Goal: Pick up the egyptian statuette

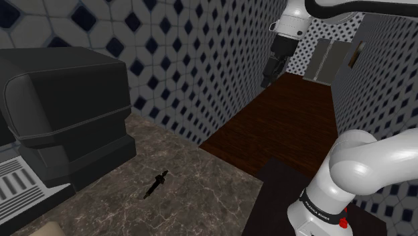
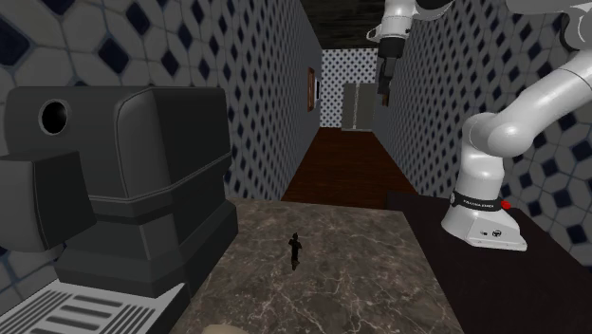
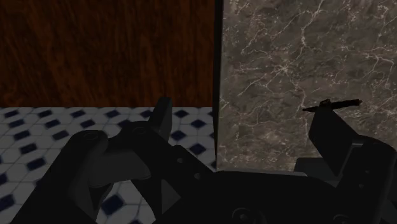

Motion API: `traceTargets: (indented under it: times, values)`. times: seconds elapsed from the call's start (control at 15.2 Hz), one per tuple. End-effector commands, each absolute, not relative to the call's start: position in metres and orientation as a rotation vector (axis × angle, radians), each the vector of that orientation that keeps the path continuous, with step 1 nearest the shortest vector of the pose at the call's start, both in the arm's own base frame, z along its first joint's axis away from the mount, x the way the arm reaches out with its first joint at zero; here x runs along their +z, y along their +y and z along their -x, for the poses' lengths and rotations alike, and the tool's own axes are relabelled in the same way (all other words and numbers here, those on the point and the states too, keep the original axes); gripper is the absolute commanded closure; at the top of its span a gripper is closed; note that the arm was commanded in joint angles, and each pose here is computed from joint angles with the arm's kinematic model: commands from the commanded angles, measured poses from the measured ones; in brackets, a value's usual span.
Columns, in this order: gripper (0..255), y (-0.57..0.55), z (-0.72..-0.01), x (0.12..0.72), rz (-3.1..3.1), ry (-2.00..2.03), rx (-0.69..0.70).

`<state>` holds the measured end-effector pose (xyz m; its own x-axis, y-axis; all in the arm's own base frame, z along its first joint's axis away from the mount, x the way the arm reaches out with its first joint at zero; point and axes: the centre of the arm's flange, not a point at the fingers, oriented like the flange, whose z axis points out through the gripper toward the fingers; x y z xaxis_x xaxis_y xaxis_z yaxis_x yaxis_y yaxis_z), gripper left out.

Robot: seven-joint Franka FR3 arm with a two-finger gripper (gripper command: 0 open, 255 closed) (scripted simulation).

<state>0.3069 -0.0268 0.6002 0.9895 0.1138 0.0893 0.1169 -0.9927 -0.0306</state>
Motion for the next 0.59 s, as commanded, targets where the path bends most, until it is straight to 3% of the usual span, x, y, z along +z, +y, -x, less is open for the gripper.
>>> traceTargets:
  times: [0.0, 0.53]
  values:
    - [0, -0.027, -0.307, 0.6, 3.098, -0.18, -0.136]
    - [0, 0.044, -0.323, 0.525, 3.087, 0.038, -0.136]
